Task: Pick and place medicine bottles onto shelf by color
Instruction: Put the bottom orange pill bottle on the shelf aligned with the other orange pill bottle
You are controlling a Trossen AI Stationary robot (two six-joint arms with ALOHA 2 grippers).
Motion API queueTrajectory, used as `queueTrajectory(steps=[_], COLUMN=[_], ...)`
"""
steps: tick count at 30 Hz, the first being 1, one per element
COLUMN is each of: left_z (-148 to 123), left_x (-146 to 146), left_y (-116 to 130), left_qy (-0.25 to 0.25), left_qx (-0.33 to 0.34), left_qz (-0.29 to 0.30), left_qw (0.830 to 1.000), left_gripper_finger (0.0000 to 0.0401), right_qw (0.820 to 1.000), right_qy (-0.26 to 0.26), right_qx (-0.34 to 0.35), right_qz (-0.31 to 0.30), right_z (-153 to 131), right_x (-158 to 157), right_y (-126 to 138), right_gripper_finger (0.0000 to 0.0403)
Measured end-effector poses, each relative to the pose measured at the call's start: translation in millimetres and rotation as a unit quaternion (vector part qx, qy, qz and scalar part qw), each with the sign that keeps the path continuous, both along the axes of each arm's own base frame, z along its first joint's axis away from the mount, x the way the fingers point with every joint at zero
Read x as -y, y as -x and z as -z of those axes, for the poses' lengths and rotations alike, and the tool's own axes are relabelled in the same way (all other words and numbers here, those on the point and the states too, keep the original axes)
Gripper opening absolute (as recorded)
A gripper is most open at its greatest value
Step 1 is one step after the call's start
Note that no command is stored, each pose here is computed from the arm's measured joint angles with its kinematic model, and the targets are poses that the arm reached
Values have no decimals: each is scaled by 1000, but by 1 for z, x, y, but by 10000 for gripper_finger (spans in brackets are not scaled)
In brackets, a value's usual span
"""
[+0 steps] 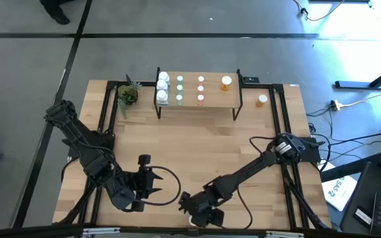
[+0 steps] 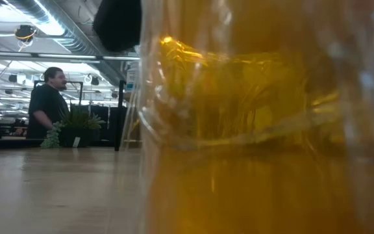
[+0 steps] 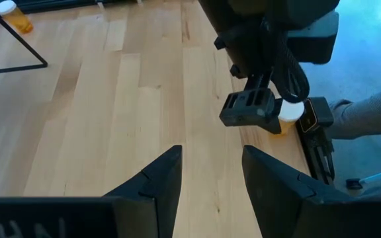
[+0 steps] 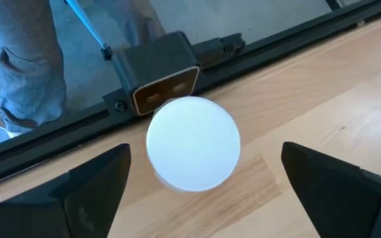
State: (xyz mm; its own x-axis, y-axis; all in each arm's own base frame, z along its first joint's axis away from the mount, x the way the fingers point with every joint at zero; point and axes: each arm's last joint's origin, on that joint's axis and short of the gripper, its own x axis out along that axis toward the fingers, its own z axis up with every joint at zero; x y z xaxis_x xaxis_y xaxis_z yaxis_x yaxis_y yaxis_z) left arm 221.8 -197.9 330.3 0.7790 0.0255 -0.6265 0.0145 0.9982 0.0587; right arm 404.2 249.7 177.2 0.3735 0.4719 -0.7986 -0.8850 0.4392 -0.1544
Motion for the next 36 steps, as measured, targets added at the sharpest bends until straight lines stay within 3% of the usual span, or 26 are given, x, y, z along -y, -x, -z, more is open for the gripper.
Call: queueTrajectory(steps=[8,24,36], left_z=[0,0,0], left_x=[0,0,0], left_y=[0,0,0], left_qy=[0,0,0], left_qx=[0,0,0], left_qz=[0,0,0], left_qw=[1000,1000,1000], left_gripper_finger=[151,151,151], right_qw=[1000,1000,1000], right_qy=[4,-5,-5], right_qx=[-6,-19,-17], right_qz=[-1,20,16], right_z=[14,14,14], right_x=[-2,-2,-4], right_y=[-3,-3,-2], right_gripper_finger=[393,387,272])
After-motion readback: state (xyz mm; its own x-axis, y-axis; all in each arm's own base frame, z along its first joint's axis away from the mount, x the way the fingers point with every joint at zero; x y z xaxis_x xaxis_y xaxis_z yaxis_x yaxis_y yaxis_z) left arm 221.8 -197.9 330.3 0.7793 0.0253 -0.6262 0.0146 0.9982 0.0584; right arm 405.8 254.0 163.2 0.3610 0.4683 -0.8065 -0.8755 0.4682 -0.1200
